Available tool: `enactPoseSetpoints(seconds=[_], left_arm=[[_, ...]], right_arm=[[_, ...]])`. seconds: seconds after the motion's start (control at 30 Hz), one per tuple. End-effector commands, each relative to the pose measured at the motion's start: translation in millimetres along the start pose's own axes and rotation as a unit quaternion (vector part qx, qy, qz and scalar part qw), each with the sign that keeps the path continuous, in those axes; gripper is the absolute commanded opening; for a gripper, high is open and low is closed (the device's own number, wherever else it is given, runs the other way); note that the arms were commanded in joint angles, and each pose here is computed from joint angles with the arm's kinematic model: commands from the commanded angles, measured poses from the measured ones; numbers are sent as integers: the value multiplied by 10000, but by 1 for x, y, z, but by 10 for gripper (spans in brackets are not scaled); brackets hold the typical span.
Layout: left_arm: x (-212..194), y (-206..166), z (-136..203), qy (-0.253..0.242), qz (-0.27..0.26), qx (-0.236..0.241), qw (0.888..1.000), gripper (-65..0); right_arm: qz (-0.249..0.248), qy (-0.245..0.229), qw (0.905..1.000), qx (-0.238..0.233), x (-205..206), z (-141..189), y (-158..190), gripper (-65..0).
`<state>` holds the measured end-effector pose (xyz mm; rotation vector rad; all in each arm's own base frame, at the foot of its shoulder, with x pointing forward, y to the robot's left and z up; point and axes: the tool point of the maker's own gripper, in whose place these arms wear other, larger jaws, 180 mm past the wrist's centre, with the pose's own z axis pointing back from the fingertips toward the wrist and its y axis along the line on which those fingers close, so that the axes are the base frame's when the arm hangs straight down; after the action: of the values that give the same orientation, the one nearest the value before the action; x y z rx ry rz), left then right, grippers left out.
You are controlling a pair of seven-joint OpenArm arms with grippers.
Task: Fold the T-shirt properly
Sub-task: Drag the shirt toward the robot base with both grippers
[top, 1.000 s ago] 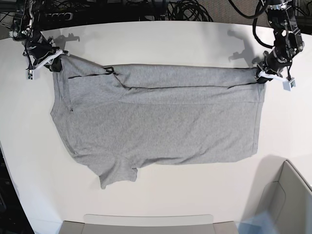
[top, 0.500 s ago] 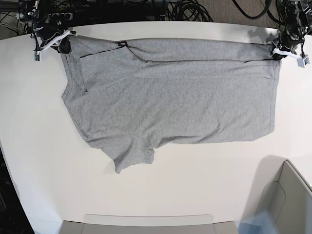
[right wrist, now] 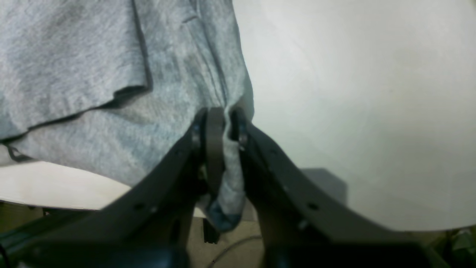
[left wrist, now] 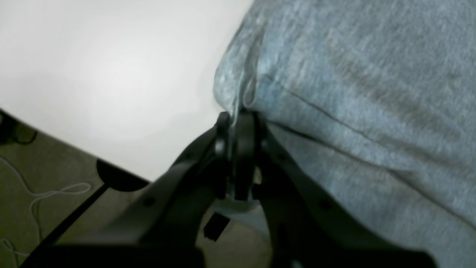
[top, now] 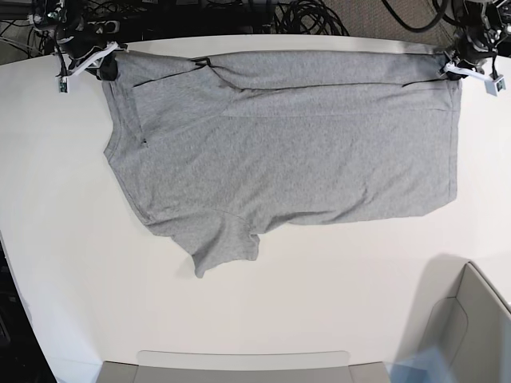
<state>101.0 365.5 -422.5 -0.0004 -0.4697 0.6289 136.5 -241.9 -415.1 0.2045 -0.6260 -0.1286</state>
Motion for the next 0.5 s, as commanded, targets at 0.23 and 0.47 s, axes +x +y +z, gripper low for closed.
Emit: enactPoseSetpoints(seconds=[0.23, 0.47], left_arm=[[39, -24, 19, -588, -395, -197, 9973, -506], [46, -32, 24, -705, -489, -277, 9959, -507]], right_arm=[[329, -246, 9991, 86, 24, 10, 12, -413], [459, -456, 9979, -52, 36, 31, 12, -413]])
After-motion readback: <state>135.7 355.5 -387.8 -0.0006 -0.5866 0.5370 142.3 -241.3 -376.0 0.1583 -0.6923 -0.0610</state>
